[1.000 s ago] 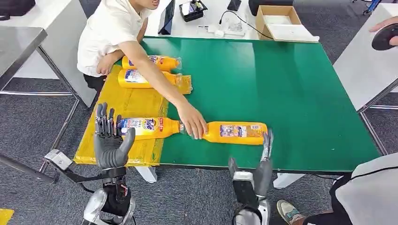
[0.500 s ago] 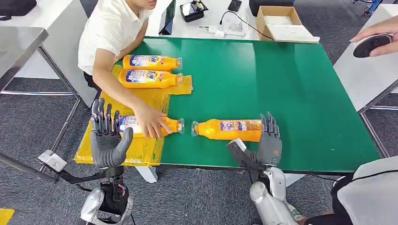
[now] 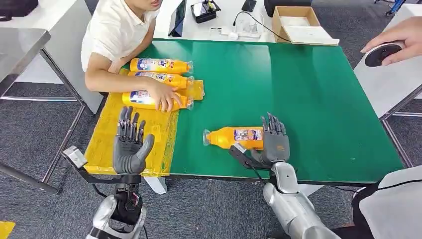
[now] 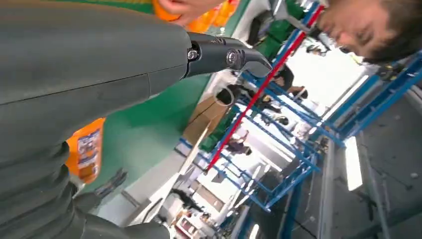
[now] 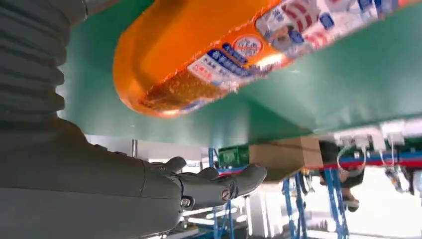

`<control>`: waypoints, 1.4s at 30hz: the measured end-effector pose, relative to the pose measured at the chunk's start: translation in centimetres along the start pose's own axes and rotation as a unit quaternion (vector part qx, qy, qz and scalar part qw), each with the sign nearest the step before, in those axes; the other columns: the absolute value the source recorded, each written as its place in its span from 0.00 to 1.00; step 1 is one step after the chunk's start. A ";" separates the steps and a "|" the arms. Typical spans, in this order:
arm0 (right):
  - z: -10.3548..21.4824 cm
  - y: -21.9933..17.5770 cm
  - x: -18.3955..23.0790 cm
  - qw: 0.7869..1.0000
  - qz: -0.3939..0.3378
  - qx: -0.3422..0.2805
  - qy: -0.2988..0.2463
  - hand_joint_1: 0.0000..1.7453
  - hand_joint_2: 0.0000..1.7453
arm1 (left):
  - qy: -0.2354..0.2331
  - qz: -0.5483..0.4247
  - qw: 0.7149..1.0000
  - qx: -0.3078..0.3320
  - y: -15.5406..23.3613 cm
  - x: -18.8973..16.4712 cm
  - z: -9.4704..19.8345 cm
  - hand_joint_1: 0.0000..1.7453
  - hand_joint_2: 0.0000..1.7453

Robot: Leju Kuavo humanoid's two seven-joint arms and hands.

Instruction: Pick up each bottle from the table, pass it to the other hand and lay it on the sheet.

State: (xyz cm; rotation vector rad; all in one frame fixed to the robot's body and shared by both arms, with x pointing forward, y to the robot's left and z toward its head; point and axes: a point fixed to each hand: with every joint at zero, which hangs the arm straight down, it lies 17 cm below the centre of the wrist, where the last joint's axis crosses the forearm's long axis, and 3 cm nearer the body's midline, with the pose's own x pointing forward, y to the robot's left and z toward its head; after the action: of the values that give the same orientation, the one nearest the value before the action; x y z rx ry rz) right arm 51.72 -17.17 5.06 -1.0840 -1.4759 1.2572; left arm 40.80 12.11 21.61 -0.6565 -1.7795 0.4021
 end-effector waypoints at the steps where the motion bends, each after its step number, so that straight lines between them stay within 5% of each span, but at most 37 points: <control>1: -0.1 0.5 -0.2 1.000 0.000 0.014 0.003 0.00 1.00 | 0.005 0.003 1.000 0.000 0.0 -0.2 0.0 0.00 1.00; 6: 0.0 2.8 -1.5 0.996 0.008 0.084 0.026 0.00 1.00 | 0.029 0.016 0.999 -0.002 -0.4 -1.2 -0.1 0.00 1.00; 23: -0.1 4.1 -4.0 0.987 0.033 0.142 0.070 0.02 1.00 | 0.057 0.026 0.998 -0.004 -0.5 -2.4 -0.1 0.00 1.00; 24: -0.2 4.2 -4.4 0.985 0.034 0.150 0.081 0.93 1.00 | 0.061 0.027 0.998 -0.007 -0.7 -2.6 -0.1 0.00 1.00; 25: -0.2 4.3 -4.7 0.983 0.035 0.158 0.088 1.00 1.00 | 0.065 0.027 0.997 -0.011 -1.0 -2.8 0.0 0.00 1.00; 33: -0.2 4.6 -5.9 0.980 -0.001 0.176 0.091 1.00 1.00 | 0.085 0.030 0.996 -0.029 -2.4 -3.8 0.4 0.00 1.00; 42: 1.7 6.5 -8.2 0.965 -0.132 0.209 0.086 1.00 1.00 | 0.112 0.066 0.990 -0.056 -4.2 -5.0 0.2 0.00 1.00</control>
State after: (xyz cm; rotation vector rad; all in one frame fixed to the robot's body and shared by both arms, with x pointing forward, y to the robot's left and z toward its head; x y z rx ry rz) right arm 52.30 -24.81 -2.25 -0.6716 -1.1136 1.1805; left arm 40.68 5.73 20.17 -0.8680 -1.5577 0.3047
